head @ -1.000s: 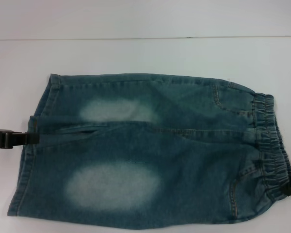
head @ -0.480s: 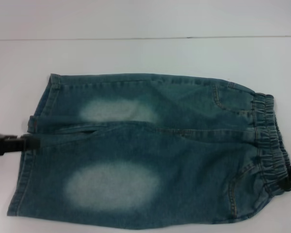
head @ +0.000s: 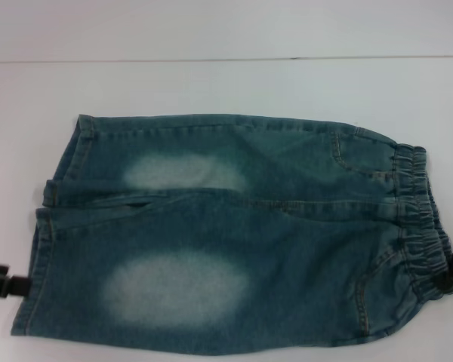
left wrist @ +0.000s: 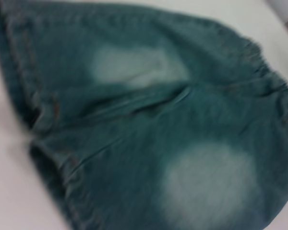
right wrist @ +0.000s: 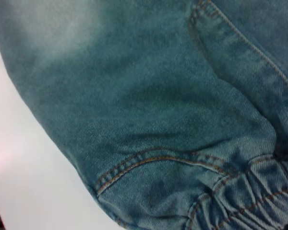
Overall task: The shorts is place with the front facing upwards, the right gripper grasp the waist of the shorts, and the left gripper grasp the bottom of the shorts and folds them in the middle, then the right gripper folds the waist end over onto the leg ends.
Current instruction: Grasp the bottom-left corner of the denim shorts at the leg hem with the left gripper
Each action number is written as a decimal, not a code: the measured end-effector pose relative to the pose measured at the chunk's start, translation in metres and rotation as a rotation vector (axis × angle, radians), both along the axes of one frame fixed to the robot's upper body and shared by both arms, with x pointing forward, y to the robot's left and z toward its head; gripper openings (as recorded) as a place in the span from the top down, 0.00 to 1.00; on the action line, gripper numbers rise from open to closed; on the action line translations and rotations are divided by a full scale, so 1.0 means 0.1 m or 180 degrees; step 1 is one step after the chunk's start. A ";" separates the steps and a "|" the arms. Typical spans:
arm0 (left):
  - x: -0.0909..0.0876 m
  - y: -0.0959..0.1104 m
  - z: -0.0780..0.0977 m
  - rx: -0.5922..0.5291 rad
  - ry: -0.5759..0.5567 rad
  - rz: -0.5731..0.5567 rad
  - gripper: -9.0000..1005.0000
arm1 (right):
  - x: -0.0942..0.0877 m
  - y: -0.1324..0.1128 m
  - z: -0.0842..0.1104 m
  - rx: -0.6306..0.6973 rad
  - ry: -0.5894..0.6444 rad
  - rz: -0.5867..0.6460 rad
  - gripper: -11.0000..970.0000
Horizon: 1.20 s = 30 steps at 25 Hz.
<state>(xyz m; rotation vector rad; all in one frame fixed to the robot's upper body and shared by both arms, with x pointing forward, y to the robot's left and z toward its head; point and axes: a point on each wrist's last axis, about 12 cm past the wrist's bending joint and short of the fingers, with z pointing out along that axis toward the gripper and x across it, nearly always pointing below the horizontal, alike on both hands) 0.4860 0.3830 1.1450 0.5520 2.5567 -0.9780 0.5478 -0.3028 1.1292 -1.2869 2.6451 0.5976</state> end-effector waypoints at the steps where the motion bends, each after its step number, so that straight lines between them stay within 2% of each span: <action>1: -0.02 0.02 -0.02 0.0065 0.0072 0.0031 0.41 | 0.00 0.00 -0.01 0.0000 -0.0014 0.0003 0.95; 6: -0.07 0.10 -0.14 0.0302 0.0393 0.0151 0.28 | -0.01 -0.01 -0.02 0.0002 -0.0021 0.0006 0.95; 11: -0.08 0.12 -0.17 0.0361 0.0486 0.0234 0.24 | -0.01 -0.03 -0.02 -0.0007 -0.0035 -0.0017 0.95; 21: 0.00 0.11 -0.31 0.0498 0.0611 0.0333 0.25 | 0.00 -0.04 0.00 -0.0021 -0.0054 -0.0013 0.95; 30: 0.09 0.02 -0.40 0.0542 0.0681 0.0233 0.26 | 0.02 -0.02 0.01 -0.0019 -0.0070 0.0008 0.95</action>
